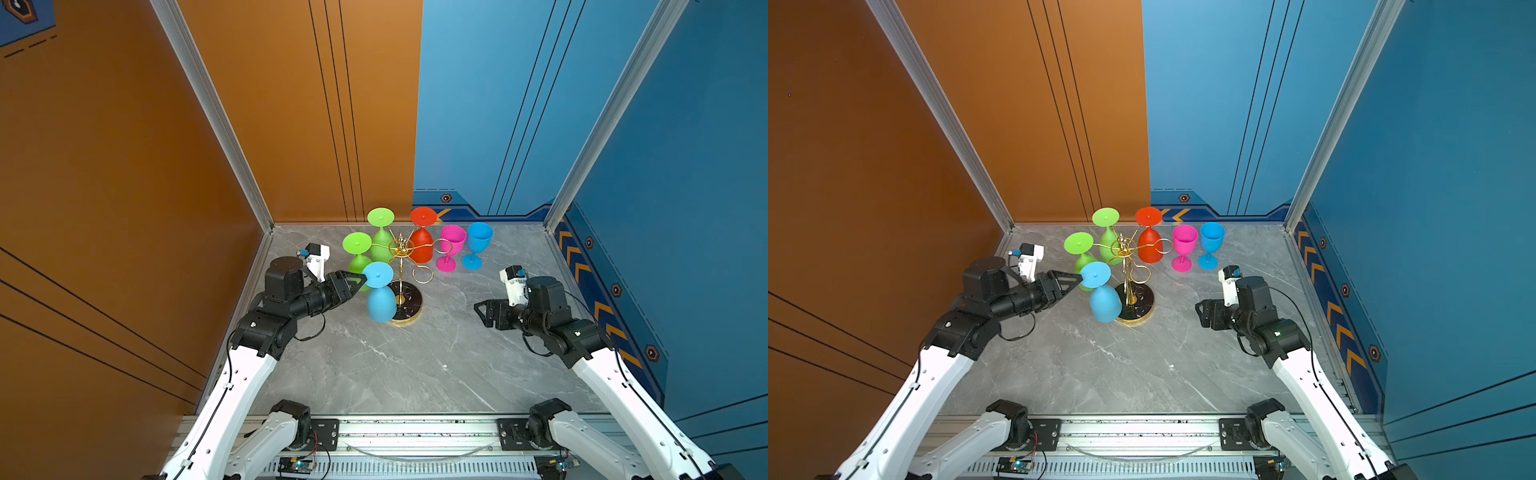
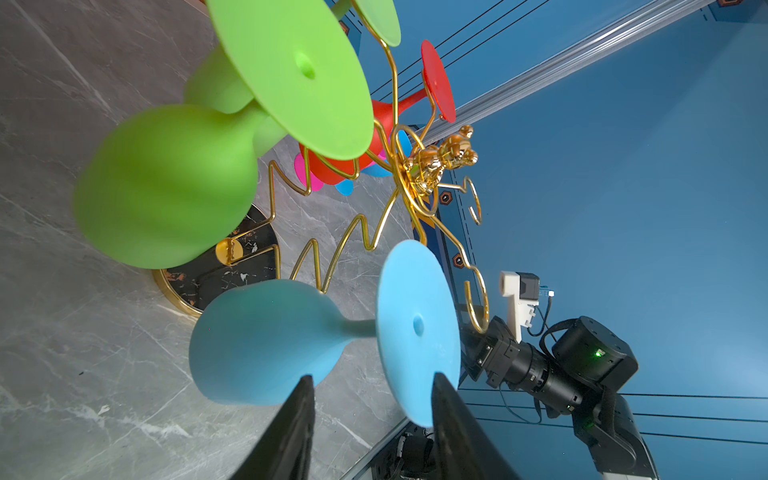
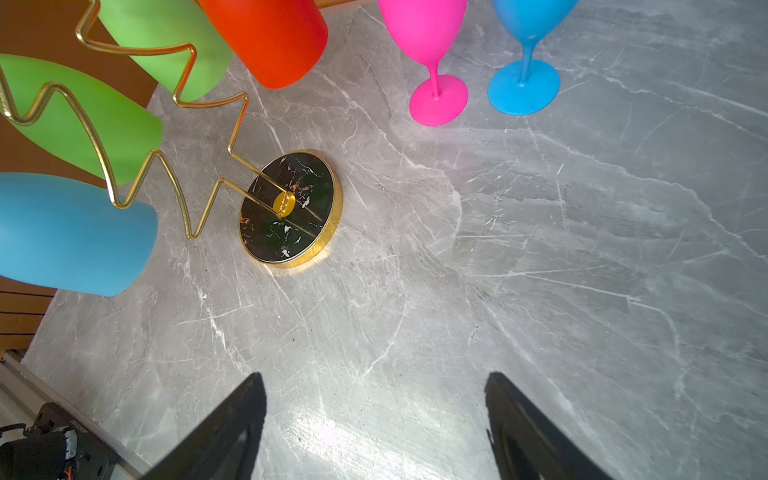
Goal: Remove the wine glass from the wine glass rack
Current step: 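Reach the left gripper to the foot of the hanging cyan glass nearest the robot, then close the left gripper on the cyan glass foot and lift it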
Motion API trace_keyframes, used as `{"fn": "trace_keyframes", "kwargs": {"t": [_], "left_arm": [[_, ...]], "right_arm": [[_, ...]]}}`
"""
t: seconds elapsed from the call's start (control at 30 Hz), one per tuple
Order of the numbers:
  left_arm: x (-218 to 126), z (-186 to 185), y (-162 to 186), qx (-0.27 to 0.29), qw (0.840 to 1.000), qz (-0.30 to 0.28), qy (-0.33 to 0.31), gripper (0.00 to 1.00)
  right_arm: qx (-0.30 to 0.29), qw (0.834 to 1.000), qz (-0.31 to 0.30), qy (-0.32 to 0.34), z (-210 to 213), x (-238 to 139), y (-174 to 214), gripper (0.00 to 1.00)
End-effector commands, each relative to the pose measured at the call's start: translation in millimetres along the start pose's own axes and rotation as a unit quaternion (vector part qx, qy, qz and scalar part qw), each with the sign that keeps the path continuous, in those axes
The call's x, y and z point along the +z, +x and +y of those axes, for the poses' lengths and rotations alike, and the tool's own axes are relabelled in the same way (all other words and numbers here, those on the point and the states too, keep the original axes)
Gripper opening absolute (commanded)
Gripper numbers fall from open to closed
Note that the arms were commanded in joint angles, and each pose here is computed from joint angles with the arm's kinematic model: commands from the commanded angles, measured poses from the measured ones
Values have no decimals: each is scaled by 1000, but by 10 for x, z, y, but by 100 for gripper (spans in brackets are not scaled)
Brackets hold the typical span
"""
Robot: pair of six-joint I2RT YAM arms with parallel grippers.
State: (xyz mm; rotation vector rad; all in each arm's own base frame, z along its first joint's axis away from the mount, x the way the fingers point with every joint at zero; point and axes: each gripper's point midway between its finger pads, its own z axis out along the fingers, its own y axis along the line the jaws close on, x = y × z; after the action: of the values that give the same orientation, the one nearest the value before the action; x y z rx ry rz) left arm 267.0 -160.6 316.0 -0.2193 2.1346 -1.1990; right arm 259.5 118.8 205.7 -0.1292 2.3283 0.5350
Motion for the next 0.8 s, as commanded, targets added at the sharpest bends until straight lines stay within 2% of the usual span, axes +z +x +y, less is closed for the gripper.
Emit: {"fn": "trace_keyframes", "kwargs": {"t": [0.0, 0.77], "left_arm": [[38, -80, 3, 3, 1000, 7, 18, 45], [165, -76, -43, -9, 1000, 10, 22, 22]], "right_arm": [[1, 1000, -11, -5, 24, -9, -11, 84], [0, 1000, -20, -6, 24, -48, -8, 84]]}}
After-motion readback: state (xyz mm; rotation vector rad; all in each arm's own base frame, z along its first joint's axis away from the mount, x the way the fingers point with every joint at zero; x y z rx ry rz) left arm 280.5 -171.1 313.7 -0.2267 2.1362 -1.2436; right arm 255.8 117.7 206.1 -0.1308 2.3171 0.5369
